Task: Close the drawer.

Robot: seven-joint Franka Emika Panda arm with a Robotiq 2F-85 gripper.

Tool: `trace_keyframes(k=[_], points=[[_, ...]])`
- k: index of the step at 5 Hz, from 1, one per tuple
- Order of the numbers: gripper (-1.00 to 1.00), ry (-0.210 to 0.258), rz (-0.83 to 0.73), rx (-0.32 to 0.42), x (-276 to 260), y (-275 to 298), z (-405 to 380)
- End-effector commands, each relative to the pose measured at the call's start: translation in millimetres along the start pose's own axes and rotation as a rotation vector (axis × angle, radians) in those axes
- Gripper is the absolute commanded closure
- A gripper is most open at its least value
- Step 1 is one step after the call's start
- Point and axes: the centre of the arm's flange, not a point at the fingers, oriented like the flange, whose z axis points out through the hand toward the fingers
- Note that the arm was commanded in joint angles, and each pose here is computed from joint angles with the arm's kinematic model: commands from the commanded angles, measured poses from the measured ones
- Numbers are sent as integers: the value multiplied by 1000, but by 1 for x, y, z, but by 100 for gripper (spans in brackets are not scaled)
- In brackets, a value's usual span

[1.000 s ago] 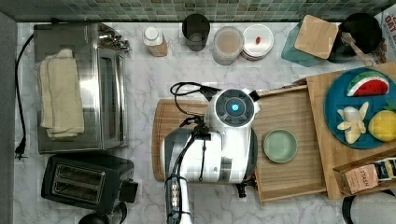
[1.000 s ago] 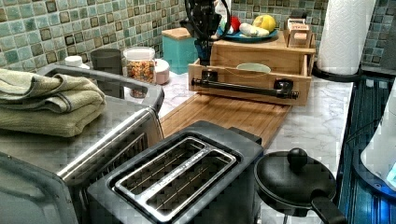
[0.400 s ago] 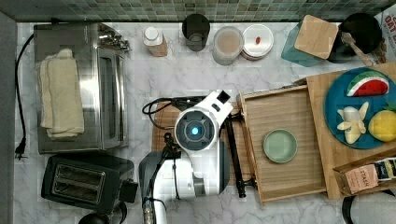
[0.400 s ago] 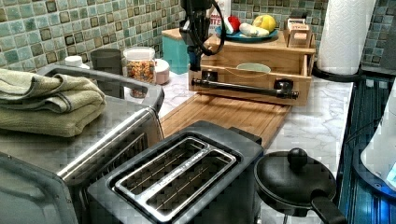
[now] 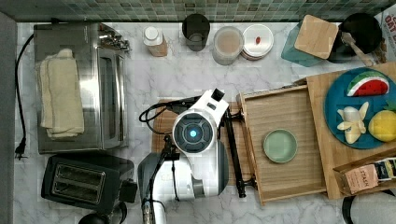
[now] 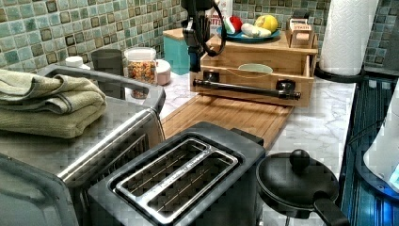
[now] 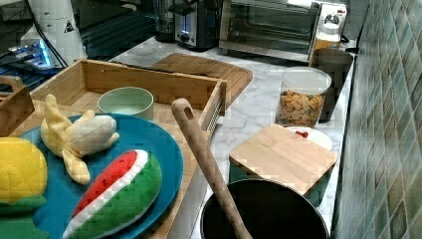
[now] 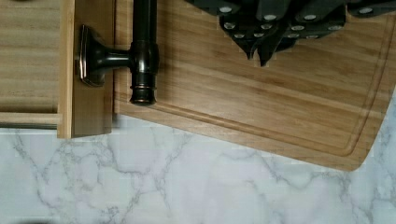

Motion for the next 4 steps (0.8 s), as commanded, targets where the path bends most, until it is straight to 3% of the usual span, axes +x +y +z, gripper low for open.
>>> trace_keyframes(k=[1, 2, 4], points=[[100, -108, -16, 11, -26, -4, 60], [100, -104, 2, 28, -35, -7, 77], [100, -158, -36, 36, -46, 11, 91]])
